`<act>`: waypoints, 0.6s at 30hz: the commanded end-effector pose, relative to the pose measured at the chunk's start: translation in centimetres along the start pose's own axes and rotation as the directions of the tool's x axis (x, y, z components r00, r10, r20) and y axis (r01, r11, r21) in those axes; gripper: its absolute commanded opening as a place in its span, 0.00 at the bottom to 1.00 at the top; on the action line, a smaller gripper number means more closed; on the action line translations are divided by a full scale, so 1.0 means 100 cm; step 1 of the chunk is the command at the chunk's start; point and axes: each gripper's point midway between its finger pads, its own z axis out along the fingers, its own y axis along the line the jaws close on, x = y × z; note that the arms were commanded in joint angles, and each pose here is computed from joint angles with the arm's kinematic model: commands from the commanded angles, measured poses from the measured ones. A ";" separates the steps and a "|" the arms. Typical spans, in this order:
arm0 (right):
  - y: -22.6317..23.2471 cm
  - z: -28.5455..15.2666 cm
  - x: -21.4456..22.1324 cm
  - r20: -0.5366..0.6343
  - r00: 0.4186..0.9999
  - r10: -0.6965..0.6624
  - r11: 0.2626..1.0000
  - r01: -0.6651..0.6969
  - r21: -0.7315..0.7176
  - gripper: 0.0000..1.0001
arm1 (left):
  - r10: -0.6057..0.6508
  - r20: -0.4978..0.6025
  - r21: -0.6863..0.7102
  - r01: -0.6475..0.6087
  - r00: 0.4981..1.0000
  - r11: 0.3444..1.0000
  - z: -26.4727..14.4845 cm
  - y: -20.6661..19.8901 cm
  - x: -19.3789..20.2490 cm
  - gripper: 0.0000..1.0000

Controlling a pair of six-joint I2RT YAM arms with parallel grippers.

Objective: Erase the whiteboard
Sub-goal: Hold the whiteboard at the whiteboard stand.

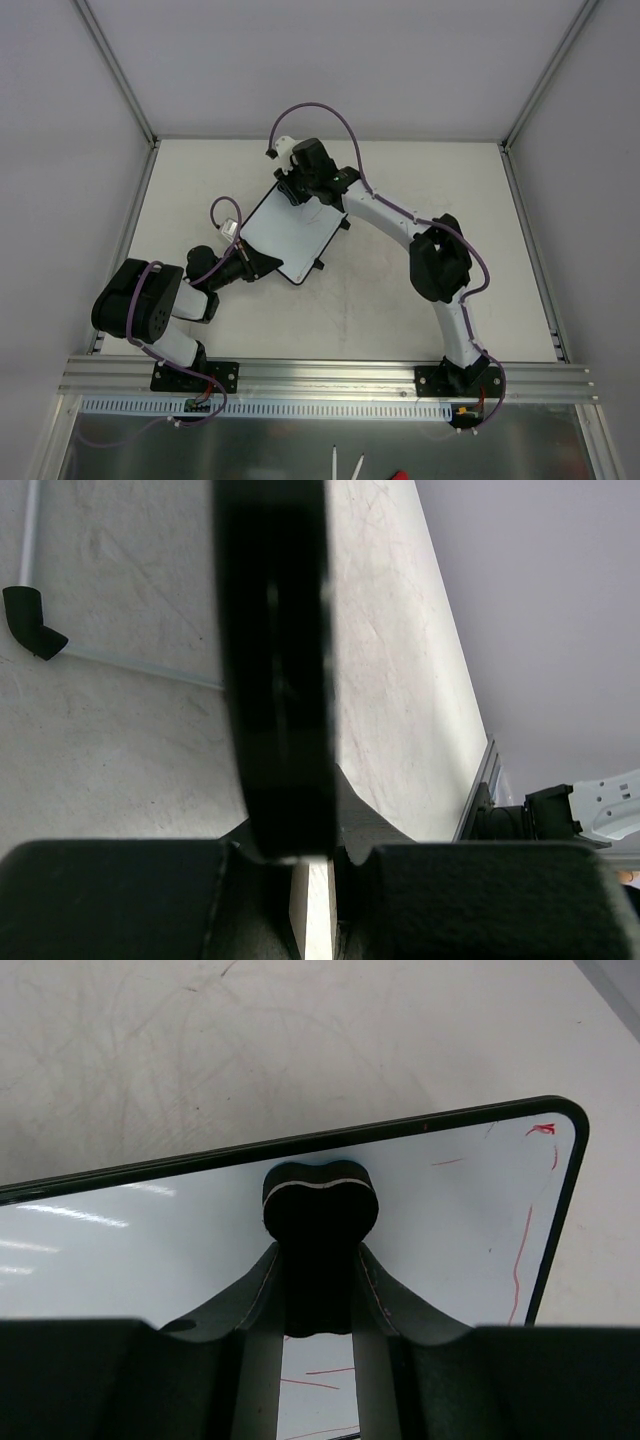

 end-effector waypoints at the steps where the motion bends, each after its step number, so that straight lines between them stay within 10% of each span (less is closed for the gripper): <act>1: 0.031 -0.013 0.006 -0.031 0.999 -0.028 0.995 0.025 -0.097 0.00 | 0.265 0.200 0.203 -0.304 0.943 0.931 0.003 -0.061 -0.045 0.00; 18: 0.018 -0.013 0.059 -0.057 0.972 0.226 0.971 -0.229 -0.065 0.00 | 0.266 0.204 0.204 -0.307 0.942 0.930 0.001 -0.064 -0.046 0.00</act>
